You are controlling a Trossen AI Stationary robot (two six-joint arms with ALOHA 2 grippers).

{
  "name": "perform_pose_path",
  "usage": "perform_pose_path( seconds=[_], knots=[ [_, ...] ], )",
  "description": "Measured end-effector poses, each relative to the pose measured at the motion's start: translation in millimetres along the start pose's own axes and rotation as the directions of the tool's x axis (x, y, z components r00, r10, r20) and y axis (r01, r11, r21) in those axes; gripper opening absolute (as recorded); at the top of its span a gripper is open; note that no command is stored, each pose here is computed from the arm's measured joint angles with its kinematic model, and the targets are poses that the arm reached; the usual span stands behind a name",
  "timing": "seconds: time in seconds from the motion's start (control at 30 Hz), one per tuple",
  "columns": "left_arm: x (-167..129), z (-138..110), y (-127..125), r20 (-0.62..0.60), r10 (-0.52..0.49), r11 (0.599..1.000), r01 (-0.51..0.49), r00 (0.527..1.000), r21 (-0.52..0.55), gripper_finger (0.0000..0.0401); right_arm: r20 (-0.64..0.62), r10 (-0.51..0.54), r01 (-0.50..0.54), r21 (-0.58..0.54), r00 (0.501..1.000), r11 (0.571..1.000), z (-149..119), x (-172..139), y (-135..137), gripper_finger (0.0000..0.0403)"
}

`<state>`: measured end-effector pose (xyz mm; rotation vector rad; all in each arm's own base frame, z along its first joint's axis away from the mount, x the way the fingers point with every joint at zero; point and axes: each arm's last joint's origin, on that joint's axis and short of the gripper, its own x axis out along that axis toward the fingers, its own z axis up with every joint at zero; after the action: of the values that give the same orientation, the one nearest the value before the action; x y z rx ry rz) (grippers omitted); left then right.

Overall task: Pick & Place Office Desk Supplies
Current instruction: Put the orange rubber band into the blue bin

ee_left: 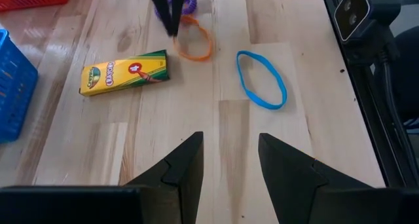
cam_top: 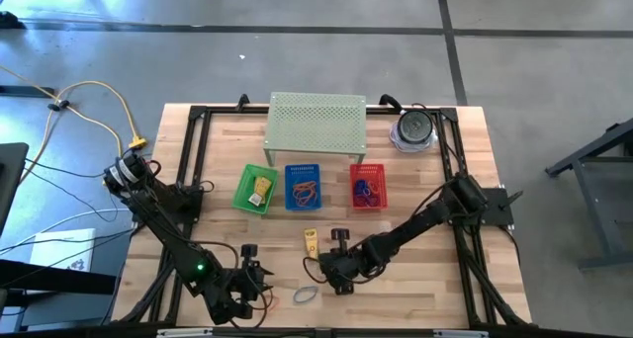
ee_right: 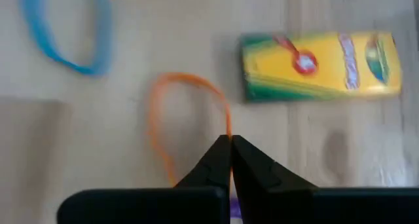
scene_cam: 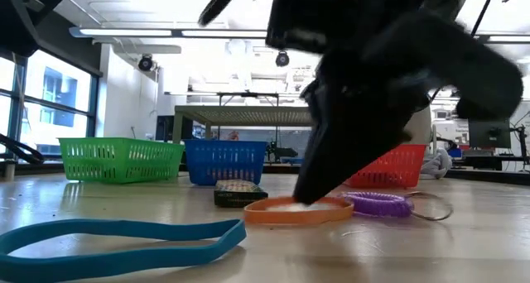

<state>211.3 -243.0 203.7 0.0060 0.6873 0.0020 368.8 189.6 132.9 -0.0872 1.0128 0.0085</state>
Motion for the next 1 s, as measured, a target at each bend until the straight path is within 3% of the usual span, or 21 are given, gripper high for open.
perform_pose_path(
  seconds=[0.1, 0.33, 0.63, 0.83, 1.0],
  knots=[
    [0.0, 0.1, 0.0, 0.000, 0.000, 1.000, 0.000, 1.000, 0.000, 0.0140, 0.028, -0.001, 0.001, -0.006, 1.000, 1.000, 10.6, -18.7, 6.3, 0.0003],
    [-0.1, 0.9, -0.6, 0.007, -0.006, 1.000, 0.006, 1.000, -0.007, 0.0140, -0.005, -0.126, 0.126, -0.054, 0.992, 0.991, 26.2, -63.0, 16.1, 0.0003],
    [-0.1, 1.1, -0.8, 0.009, -0.008, 1.000, 0.008, 1.000, -0.028, 0.0140, -0.080, -0.349, 0.354, 0.058, 0.934, 0.934, 20.1, -133.7, -7.6, 0.0002],
    [-0.1, 1.4, -0.8, 0.014, -0.005, 0.998, 0.006, 1.000, -0.061, 0.0140, 0.003, -0.333, 0.332, 0.088, 0.943, 0.939, 24.1, -154.2, -7.4, 0.0002],
    [-0.4, 8.3, -1.0, 0.131, 0.072, 0.992, -0.058, 0.989, -0.111, 0.0140, 0.125, -0.280, 0.278, 0.035, 0.952, 0.960, 34.5, -156.8, 2.9, 0.0002]
  ],
)
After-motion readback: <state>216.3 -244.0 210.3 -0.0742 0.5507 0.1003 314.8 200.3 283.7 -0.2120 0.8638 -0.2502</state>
